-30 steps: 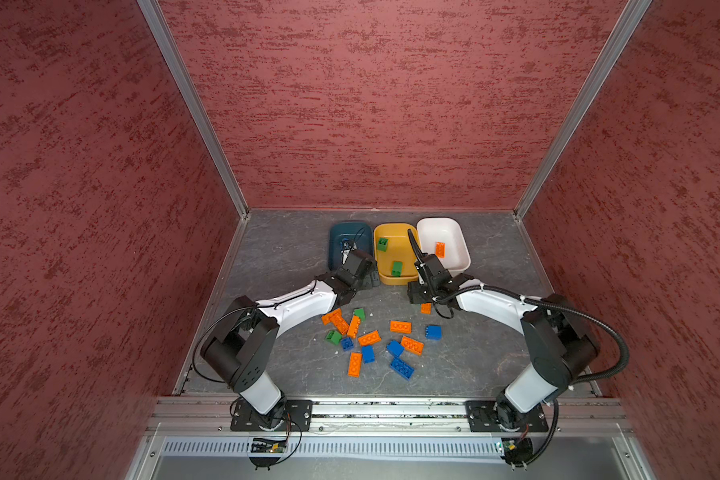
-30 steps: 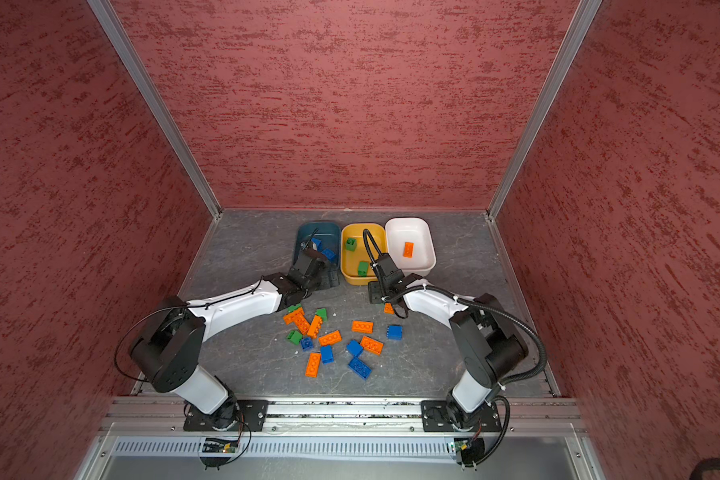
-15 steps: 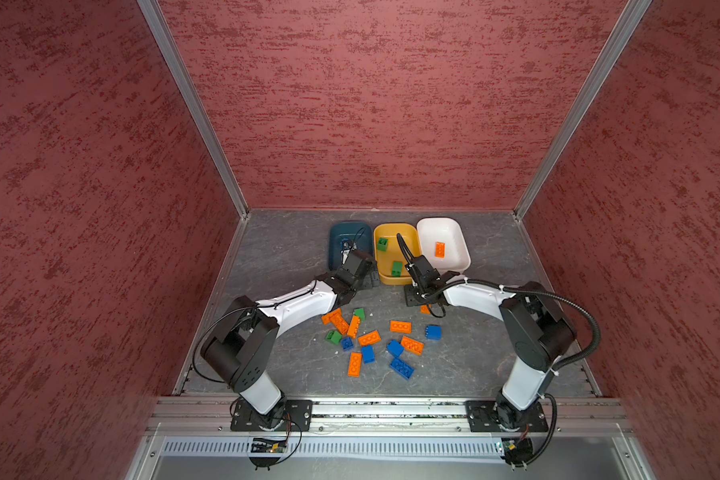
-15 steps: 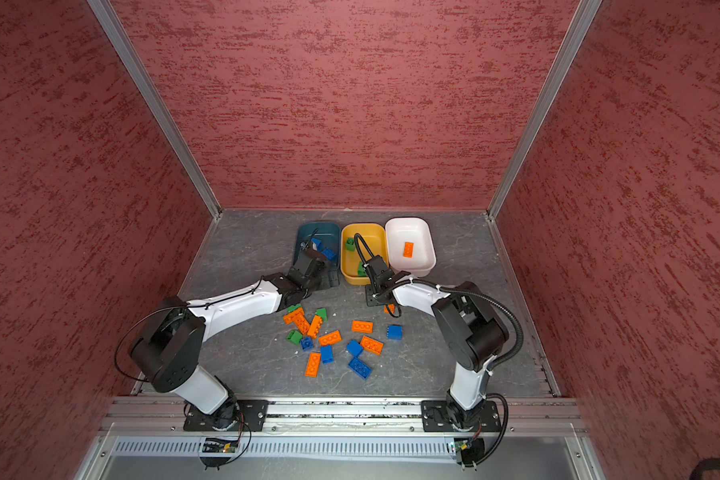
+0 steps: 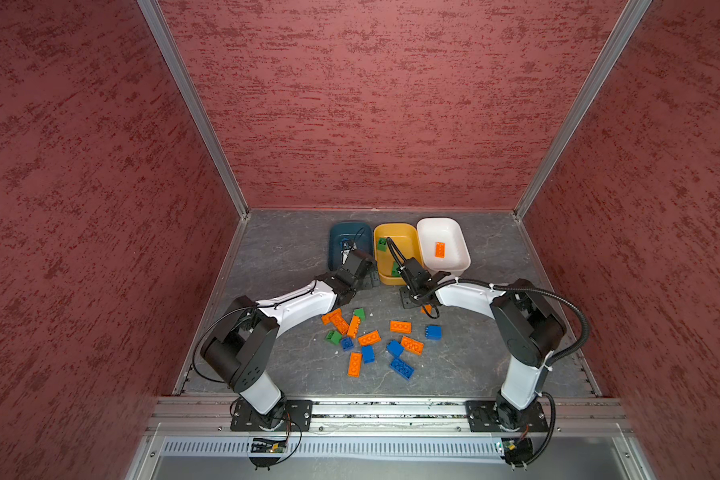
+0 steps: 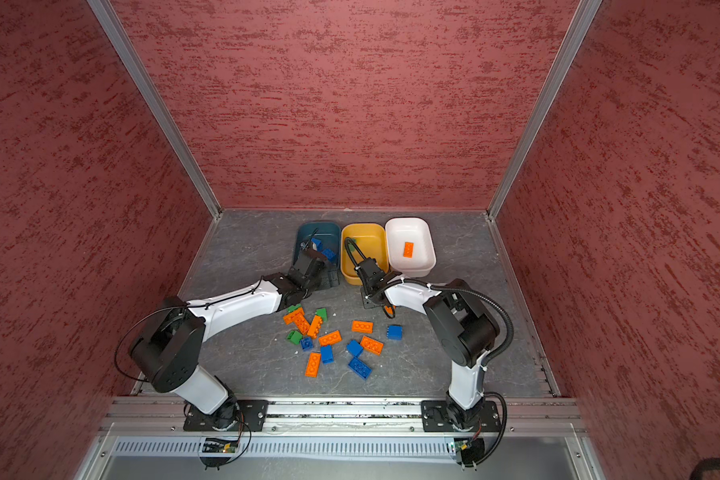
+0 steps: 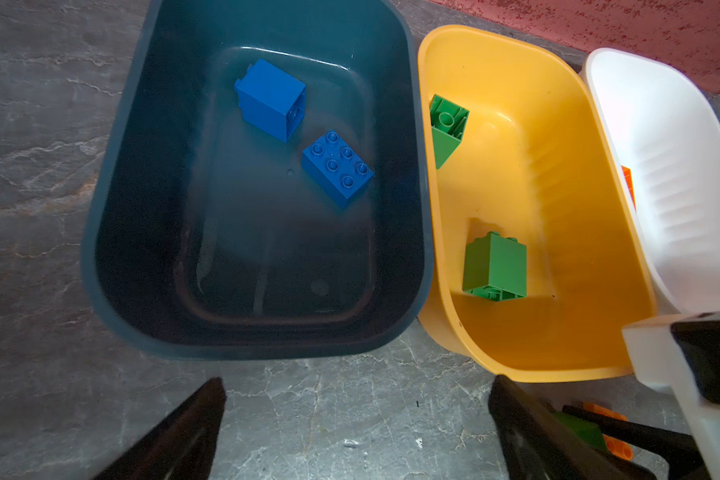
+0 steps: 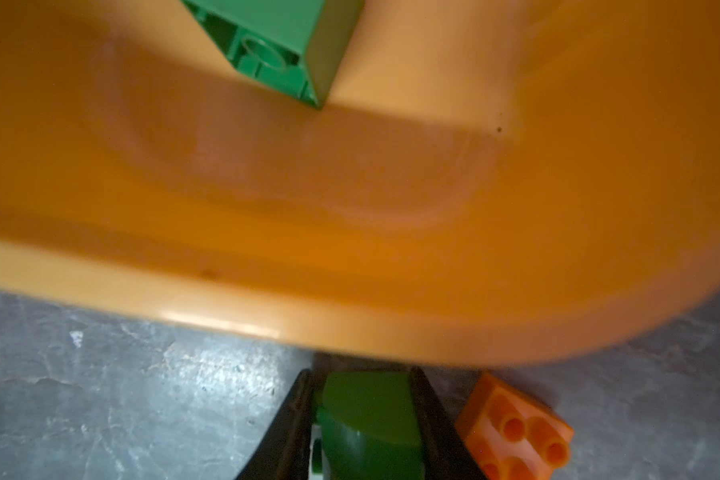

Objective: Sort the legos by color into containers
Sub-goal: 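Grasp another green brick from the pile with the right gripper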

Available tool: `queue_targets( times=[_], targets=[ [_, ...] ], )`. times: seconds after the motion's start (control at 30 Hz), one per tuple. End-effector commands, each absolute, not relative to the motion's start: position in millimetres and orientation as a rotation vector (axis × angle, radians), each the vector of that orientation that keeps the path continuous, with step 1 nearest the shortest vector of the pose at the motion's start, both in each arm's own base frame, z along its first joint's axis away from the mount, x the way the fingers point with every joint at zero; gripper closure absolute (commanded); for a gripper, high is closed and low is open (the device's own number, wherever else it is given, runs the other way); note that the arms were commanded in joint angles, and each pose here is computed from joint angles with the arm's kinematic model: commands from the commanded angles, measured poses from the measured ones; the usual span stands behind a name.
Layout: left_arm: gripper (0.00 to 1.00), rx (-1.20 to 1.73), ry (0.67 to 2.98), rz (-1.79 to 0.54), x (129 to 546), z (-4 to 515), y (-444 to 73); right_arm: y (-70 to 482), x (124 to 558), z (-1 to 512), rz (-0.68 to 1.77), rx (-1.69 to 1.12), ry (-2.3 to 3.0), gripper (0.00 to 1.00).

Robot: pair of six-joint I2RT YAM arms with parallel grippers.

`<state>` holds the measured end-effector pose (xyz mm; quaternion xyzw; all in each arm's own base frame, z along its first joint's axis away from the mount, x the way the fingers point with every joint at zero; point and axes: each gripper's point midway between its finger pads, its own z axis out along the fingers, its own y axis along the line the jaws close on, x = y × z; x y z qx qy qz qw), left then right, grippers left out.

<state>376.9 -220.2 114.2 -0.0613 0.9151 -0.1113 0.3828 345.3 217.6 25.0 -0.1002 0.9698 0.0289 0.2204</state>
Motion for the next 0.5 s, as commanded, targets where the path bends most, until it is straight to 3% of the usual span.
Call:
queue_targets(
  times=[0.0, 0.23, 0.47],
  targets=[
    [0.00, -0.151, 2.339, -0.281, 376.6, 115.1, -220.5, 225.0, 350.8, 65.0, 0.142, -0.346, 2.560, 0.72],
    [0.01, -0.123, 2.385, -0.249, 359.8, 113.6, -209.9, 252.6, 374.5, 139.7, 0.343, -0.355, 2.286, 0.72],
    [0.00, -0.118, 2.432, -0.260, 337.0, 112.6, -198.7, 252.6, 419.4, 131.2, 0.321, -0.210, 2.286, 0.71]
  ],
)
